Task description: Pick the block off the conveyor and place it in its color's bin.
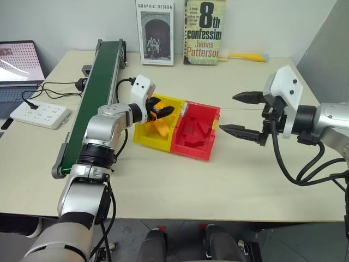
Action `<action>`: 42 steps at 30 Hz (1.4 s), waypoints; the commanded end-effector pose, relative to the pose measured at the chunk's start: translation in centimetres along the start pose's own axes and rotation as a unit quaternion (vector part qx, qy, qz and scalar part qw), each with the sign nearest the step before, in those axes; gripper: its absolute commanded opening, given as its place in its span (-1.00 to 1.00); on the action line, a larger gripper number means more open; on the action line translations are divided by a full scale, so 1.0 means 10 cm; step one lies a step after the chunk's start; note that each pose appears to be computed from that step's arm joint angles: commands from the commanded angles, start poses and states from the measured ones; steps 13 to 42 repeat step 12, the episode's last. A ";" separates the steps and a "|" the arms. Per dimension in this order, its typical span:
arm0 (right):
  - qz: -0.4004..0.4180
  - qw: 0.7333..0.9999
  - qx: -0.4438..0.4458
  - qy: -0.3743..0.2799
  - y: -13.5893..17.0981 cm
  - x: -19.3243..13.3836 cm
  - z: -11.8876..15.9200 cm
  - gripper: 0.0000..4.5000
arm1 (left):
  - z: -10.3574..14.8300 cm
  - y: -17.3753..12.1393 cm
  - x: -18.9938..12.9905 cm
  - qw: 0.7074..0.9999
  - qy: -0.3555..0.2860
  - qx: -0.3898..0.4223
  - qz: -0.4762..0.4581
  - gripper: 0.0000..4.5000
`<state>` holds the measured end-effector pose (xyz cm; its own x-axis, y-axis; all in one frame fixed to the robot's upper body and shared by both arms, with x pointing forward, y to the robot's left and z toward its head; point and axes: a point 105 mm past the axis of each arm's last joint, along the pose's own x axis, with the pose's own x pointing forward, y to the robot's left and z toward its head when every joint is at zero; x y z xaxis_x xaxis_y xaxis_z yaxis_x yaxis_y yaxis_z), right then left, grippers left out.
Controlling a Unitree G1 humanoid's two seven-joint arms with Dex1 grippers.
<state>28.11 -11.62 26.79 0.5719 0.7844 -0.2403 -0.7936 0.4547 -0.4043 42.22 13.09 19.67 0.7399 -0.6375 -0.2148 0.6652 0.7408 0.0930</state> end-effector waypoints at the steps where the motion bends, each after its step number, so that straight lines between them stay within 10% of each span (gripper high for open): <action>1: -0.012 1.000 -0.016 -0.012 -0.05 -0.03 0.05 1.00 | 0.31 0.08 -0.19 0.999 -0.037 0.031 0.004 1.00; 12: 0.053 0.998 -0.018 -0.008 -0.16 0.06 -0.08 1.00 | 0.16 0.14 -1.19 0.986 0.064 0.149 -0.042 1.00; 42: 0.053 0.998 -0.018 -0.008 -0.16 0.06 -0.08 1.00 | 0.16 0.14 -1.19 0.986 0.064 0.149 -0.042 1.00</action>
